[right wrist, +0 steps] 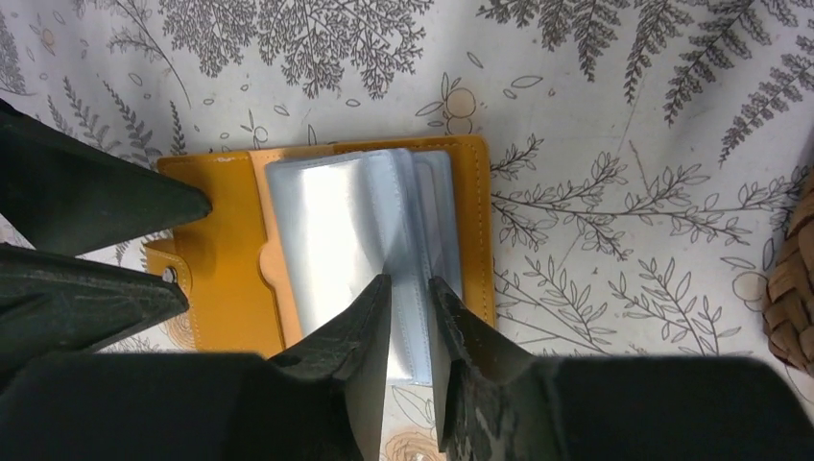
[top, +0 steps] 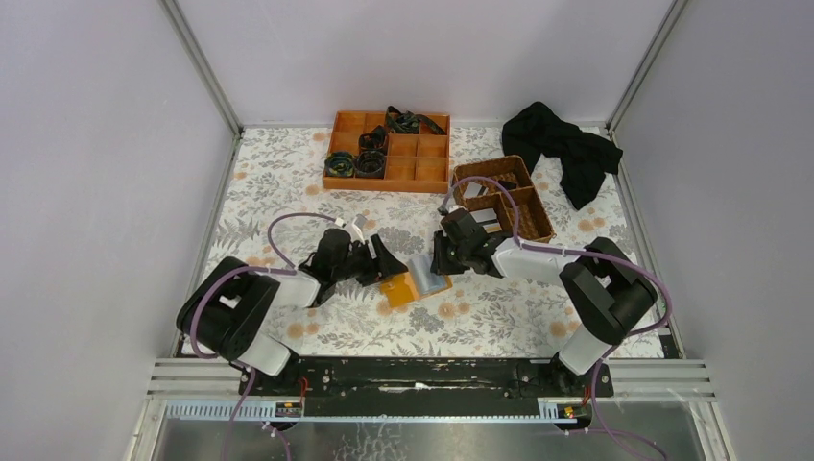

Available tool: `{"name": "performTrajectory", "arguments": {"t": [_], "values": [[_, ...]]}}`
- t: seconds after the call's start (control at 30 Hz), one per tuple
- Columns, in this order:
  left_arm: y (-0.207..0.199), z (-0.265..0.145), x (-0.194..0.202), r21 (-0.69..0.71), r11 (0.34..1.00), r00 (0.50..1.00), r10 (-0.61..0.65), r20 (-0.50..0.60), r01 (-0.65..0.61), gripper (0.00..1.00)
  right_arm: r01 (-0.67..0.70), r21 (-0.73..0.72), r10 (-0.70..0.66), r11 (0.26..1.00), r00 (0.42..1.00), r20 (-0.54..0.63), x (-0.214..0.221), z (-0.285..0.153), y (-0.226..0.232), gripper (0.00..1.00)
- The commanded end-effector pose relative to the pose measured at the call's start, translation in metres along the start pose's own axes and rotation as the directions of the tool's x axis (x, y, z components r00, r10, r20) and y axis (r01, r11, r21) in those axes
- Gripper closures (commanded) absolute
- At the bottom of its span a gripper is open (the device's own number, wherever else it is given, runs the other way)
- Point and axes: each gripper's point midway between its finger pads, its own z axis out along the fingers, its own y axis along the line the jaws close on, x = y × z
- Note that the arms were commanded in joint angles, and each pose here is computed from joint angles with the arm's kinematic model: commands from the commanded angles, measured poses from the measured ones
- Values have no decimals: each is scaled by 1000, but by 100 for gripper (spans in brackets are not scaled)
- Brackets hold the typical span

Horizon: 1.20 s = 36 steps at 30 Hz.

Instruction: Take the credit cards out of the card holder

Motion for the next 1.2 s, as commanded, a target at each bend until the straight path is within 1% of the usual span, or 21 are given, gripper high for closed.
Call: {"name": "performTrajectory", "arguments": {"t": [0.0, 0.07, 0.13, 0.37, 0.67, 0.83, 0.9, 1.17], "values": [[21, 5, 15, -62, 998, 998, -20, -53, 17, 28, -19, -29, 19, 999, 1000, -24, 6, 11, 1, 69], [22, 6, 16, -62, 998, 998, -25, -59, 21, 28, -22, -73, 20, 997, 999, -38, 10, 13, 8, 60], [23, 8, 17, -61, 998, 998, -31, -63, 27, 28, -32, -105, 27, 994, 999, -46, 11, 15, 13, 60], [23, 9, 16, -60, 998, 998, -33, -55, 30, 29, -50, -189, 40, 981, 998, -56, 12, 10, 29, 62], [21, 9, 14, -48, 998, 999, -33, -43, 31, 29, -63, -319, 44, 946, 997, -66, 17, -2, 58, 66], [20, 6, 12, -50, 999, 999, -22, -32, 20, 28, -54, -341, 35, 939, 998, -61, 18, -4, 68, 66], [19, 6, 12, -49, 999, 999, -17, -31, 15, 28, -40, -367, 29, 929, 999, -36, 11, -12, 76, 66], [21, 6, 14, -50, 999, 999, -20, -33, 19, 28, -22, -413, 21, 911, 1000, -7, 2, -22, 88, 66]]}}
